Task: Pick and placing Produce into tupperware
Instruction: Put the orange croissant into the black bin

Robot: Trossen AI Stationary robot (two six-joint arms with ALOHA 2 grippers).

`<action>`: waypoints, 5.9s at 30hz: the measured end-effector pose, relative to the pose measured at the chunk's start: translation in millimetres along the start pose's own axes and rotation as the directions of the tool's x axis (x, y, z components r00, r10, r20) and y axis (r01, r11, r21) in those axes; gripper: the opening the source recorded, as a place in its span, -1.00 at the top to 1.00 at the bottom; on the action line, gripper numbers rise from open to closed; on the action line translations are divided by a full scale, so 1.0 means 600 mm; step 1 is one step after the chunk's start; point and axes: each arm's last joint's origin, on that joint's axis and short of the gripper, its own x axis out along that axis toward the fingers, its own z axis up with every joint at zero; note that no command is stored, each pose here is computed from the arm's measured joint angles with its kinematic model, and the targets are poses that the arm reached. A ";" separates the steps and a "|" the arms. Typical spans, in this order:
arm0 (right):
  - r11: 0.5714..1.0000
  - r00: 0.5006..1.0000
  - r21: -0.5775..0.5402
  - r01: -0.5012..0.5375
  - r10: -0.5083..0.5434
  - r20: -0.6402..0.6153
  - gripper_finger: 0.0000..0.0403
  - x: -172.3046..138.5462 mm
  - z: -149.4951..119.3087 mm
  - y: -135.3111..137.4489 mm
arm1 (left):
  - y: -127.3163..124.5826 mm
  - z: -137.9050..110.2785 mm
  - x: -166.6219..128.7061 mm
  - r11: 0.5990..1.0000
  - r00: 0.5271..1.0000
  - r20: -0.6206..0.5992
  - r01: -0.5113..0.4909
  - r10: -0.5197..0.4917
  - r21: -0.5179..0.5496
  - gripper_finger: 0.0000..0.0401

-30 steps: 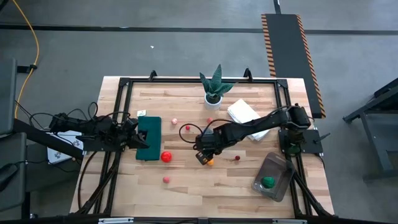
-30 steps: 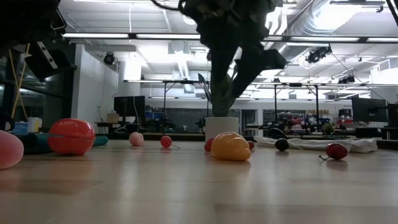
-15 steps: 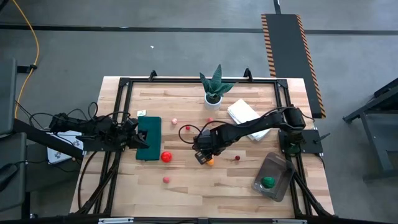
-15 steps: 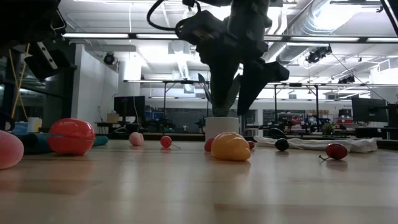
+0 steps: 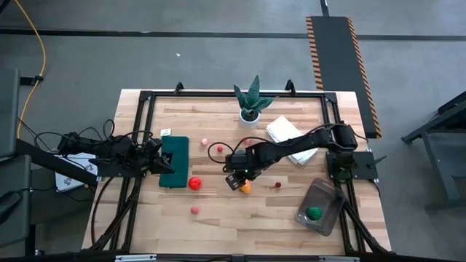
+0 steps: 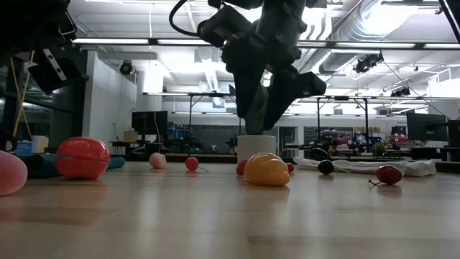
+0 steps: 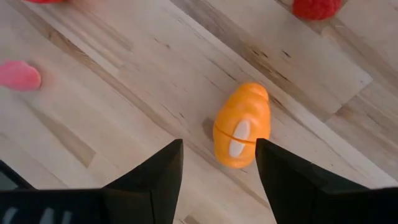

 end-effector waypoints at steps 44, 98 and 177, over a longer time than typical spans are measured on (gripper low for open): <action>0.996 0.998 0.085 0.036 -0.039 0.045 0.04 -0.001 0.003 -0.004 | 0.001 -0.002 0.000 1.000 1.000 -0.024 -0.001 0.001 -0.003 1.00; 0.999 0.992 0.037 0.007 -0.011 0.122 0.04 -0.002 0.012 0.002 | 0.004 -0.006 0.000 1.000 0.998 -0.061 -0.010 0.009 -0.012 1.00; 0.963 0.991 0.232 0.134 -0.125 -0.055 -0.56 0.093 -0.007 -0.009 | 0.006 -0.008 0.000 1.000 0.996 -0.091 -0.007 0.005 -0.017 1.00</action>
